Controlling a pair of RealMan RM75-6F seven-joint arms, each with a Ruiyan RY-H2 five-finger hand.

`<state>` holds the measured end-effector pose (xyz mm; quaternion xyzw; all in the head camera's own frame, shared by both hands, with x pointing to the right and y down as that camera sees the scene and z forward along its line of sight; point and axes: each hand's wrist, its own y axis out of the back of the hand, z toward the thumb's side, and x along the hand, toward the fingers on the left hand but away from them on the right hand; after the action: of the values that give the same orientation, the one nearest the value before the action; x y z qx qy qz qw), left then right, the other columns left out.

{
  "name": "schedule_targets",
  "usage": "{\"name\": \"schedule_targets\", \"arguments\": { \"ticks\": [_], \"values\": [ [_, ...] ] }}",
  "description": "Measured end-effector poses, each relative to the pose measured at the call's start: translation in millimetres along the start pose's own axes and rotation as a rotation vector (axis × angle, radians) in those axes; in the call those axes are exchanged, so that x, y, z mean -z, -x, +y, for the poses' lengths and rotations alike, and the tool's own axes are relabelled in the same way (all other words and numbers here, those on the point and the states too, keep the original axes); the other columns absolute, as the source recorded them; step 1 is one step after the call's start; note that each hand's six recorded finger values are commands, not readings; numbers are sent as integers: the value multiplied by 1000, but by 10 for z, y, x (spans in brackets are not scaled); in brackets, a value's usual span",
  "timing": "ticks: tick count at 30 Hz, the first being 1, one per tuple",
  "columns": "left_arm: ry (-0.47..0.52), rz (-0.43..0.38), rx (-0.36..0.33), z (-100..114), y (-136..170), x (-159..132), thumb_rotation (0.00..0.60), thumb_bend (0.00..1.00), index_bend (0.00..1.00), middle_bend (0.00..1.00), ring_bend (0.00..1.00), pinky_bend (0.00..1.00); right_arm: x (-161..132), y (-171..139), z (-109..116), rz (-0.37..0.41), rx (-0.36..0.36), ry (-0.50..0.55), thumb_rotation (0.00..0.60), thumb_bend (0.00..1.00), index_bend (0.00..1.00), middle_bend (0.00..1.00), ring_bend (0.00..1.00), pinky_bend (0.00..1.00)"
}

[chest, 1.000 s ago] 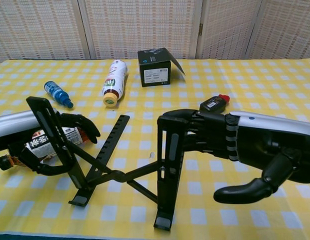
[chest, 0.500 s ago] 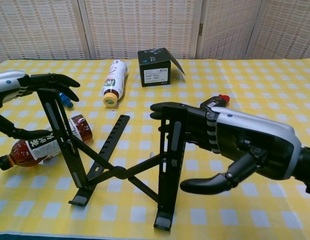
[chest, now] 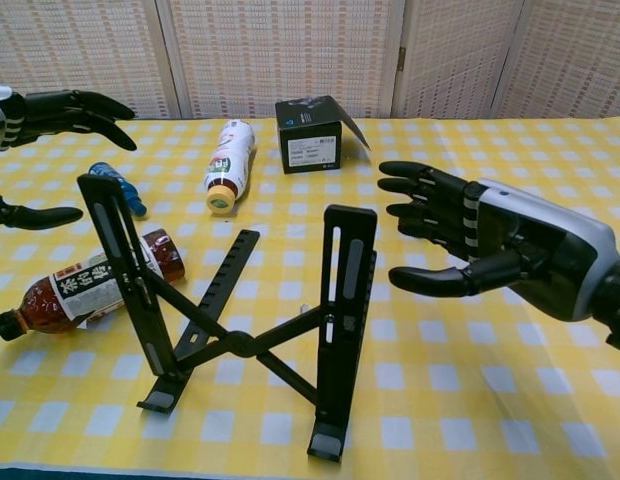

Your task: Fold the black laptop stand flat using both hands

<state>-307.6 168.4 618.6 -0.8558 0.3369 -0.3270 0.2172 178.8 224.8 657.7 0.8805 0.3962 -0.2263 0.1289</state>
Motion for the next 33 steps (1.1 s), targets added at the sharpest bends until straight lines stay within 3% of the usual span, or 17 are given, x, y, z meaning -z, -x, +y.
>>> {"name": "schedule_targets", "arguments": {
  "ticks": [6,16,19,27,33],
  "values": [
    [-4,2,-1,22,-5,-5,600,322,157,239,58,0,70,-56,114,-20,36,-15,600,255,0,0,0,0],
    [-6,18,14,-3,21,32,600,322,157,238,57,0,3,-371,-122,0,-210,-139,600,254,0,0,0,0],
    [-4,22,18,-15,25,40,600,322,156,238,57,0,-36,-367,-159,1,-231,-149,600,254,0,0,0,0],
    [-4,35,4,31,25,75,600,322,155,237,57,0,-136,-13,-324,39,-179,-87,600,254,0,0,0,0],
    [-12,45,2,51,43,115,600,321,155,237,56,0,-85,216,-239,26,-71,-64,600,254,0,0,0,0]
  ]
}}
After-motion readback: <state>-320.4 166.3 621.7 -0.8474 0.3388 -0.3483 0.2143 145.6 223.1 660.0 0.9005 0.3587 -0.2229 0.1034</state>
